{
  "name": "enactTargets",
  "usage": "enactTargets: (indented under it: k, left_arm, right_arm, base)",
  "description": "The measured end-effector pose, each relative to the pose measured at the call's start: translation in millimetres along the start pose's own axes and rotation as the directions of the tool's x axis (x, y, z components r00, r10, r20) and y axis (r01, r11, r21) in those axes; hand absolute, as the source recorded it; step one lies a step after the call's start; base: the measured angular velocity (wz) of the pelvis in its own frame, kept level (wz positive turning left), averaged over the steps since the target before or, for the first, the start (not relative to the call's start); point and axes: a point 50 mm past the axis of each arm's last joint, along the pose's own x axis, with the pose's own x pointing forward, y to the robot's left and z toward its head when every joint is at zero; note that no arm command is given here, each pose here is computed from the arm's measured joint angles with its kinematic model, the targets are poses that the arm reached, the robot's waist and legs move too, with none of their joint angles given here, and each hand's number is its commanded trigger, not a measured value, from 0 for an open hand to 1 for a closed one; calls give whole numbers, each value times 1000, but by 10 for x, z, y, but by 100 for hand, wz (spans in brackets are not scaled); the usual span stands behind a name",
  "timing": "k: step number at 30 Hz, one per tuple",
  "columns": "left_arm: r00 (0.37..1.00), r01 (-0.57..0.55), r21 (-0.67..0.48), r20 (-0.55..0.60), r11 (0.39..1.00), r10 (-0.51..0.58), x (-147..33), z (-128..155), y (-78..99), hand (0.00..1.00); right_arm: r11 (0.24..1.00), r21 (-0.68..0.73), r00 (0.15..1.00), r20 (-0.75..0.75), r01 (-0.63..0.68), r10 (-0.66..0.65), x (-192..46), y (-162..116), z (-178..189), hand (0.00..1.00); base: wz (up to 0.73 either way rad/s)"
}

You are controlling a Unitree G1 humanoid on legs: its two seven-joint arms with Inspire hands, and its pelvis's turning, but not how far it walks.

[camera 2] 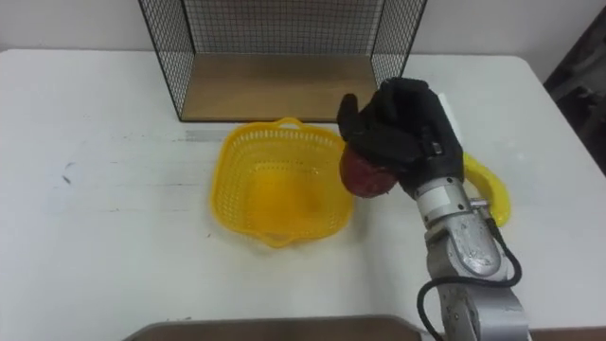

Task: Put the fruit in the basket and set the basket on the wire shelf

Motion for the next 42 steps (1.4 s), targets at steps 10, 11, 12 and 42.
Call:
enactTargets:
  k: [10,11,12,42]
  left_arm:
    - [999,36,75,12,996,-37,2,55,-78,0]
    - [999,36,76,14,996,-37,3,61,-77,0]
    - [999,35,77,15,996,-37,3,66,-75,0]
    - [999,36,117,29,992,-40,10,116,-68,0]
  right_arm:
    - [979,54,976,-85,-195,199,-7,367,-187,51]
    - [977,57,974,-90,-205,209,-10,394,-200,0]
    - [976,59,972,-92,-209,214,-11,408,-205,0]
    - [976,81,968,-133,-203,213,-23,471,-315,0]
  base:
    - [2]
    - [0]
    - [0]
    - [2]
